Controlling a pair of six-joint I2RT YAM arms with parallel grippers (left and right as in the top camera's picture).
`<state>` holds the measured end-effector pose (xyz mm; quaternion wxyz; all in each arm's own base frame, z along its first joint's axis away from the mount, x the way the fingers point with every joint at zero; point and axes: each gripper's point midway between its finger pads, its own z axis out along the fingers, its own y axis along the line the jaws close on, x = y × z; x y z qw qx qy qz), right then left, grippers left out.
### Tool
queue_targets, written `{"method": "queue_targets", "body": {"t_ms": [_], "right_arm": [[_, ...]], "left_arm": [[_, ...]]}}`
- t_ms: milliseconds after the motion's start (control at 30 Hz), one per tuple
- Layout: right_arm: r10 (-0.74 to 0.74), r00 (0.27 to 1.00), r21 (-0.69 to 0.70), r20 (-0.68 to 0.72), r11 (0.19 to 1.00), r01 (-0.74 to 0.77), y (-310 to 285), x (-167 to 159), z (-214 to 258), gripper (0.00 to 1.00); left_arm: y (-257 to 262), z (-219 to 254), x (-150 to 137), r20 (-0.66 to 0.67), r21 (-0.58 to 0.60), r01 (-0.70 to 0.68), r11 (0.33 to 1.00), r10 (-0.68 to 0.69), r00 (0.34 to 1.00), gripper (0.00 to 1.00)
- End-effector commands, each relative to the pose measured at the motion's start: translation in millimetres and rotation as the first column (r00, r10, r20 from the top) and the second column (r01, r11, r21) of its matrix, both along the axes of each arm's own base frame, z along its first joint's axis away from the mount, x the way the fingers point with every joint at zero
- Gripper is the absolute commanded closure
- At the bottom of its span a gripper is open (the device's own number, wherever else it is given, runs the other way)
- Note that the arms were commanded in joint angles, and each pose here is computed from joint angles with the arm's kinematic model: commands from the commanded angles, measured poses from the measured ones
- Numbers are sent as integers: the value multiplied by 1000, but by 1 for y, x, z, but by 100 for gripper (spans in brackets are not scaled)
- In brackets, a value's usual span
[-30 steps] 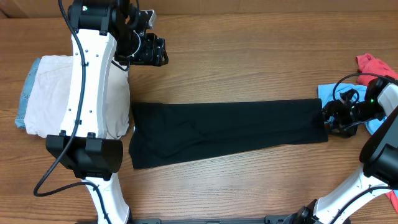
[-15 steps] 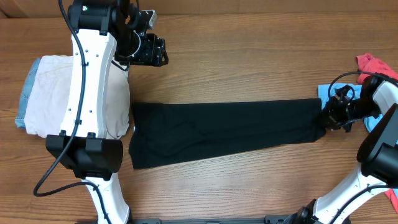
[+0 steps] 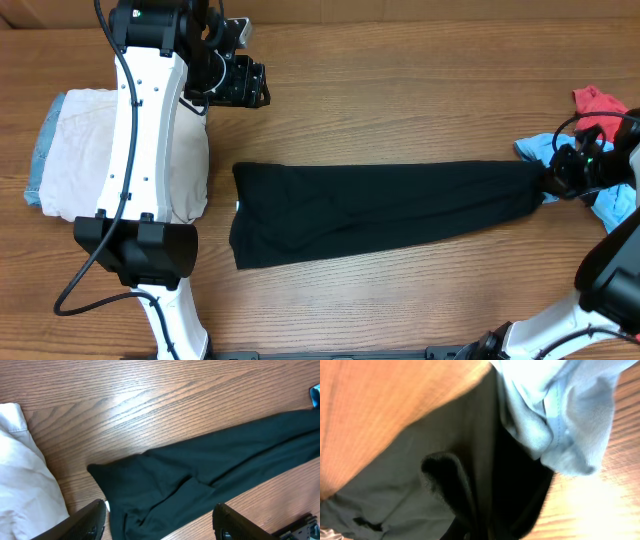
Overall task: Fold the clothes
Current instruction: 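Grasp the band's right end with the right gripper and fold it left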
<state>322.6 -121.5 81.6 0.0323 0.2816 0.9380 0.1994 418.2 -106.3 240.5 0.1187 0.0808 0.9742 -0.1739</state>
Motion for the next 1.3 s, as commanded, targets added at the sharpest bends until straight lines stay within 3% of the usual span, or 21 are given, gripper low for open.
{"method": "queue_targets", "body": {"t_ms": [0, 200, 500, 900, 967, 1000, 1267], "right_arm": [[38, 998, -42, 41, 998, -36, 18, 10, 26, 96], [226, 974, -13, 16, 974, -226, 89, 16, 26, 96], [519, 848, -61, -110, 848, -527, 219, -11, 17, 96], [680, 731, -75, -56, 727, -682, 330, -46, -11, 95], [687, 724, -80, -51, 720, -689, 333, -47, -11, 56], [687, 725, -79, -51, 721, -689, 333, -47, -11, 44], [718, 695, -68, -17, 693, -718, 320, -41, 5, 41]], "left_arm": [[-3, 19, -2, 60, -16, 29, 999, -28, 998, 29], [-7, 24, -3, 67, -44, 38, 998, -35, 997, 28], [-5, 38, 1, 114, -48, 34, 998, -28, 993, 27], [4, 40, 1, 110, -49, 13, 999, -7, 994, 26], [4, 40, 1, 110, -49, 13, 999, -7, 994, 25], [4, 40, 1, 109, -49, 13, 999, -7, 994, 25], [5, 39, -2, 98, -43, 11, 999, -7, 995, 22]]}}
